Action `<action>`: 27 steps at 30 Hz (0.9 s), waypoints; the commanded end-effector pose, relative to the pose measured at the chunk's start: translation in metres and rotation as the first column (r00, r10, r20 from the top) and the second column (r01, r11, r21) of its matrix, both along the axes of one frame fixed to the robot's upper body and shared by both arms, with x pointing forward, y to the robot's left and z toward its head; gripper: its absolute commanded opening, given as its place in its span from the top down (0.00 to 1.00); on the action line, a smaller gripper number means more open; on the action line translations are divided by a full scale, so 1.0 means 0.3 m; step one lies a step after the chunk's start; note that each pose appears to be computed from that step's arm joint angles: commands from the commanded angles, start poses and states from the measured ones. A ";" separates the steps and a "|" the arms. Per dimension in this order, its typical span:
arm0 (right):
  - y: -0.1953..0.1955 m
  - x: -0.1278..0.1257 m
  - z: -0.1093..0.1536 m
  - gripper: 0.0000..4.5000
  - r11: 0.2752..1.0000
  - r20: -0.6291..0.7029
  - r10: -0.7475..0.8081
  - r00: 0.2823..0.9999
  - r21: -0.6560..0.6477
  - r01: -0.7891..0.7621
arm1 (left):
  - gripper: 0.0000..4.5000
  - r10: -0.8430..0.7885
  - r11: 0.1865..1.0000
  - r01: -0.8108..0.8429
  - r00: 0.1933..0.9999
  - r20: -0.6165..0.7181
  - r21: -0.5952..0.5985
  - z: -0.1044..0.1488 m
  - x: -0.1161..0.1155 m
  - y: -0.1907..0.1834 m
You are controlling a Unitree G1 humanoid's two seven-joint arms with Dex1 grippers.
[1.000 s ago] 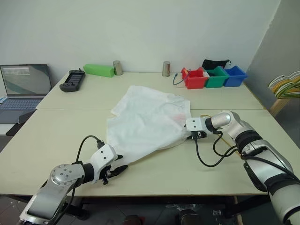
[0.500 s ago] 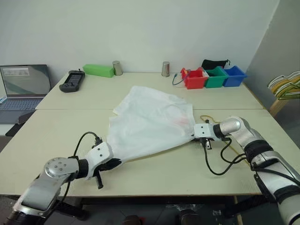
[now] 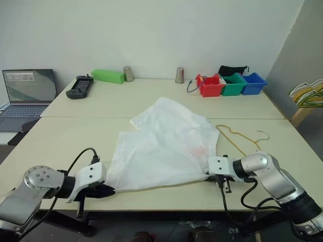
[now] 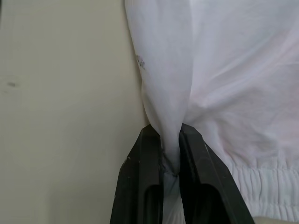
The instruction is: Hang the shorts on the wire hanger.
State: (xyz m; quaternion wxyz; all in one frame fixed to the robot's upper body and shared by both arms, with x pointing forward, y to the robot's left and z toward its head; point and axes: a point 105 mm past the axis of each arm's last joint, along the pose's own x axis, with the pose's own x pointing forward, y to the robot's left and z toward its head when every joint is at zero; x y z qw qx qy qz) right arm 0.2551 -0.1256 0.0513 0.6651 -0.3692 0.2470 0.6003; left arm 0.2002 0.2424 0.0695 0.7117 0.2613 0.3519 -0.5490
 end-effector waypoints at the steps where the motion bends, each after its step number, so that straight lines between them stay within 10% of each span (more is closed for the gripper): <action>1: 0.000 -0.040 0.006 0.89 1.000 -0.042 -0.023 0.999 -0.002 0.023 | 1.00 -0.052 0.998 0.052 0.999 0.004 0.021 0.025 -0.016 0.003; 8: -0.024 -0.048 -0.014 0.89 0.999 -0.075 -0.031 0.997 -0.029 0.029 | 1.00 -0.044 0.999 0.043 0.998 0.044 0.020 0.020 0.014 0.002; 27: -0.023 -0.074 0.172 0.00 0.999 -0.058 -0.005 0.998 0.052 0.008 | 0.15 -0.166 0.986 0.166 0.986 0.014 -0.024 0.133 0.019 -0.028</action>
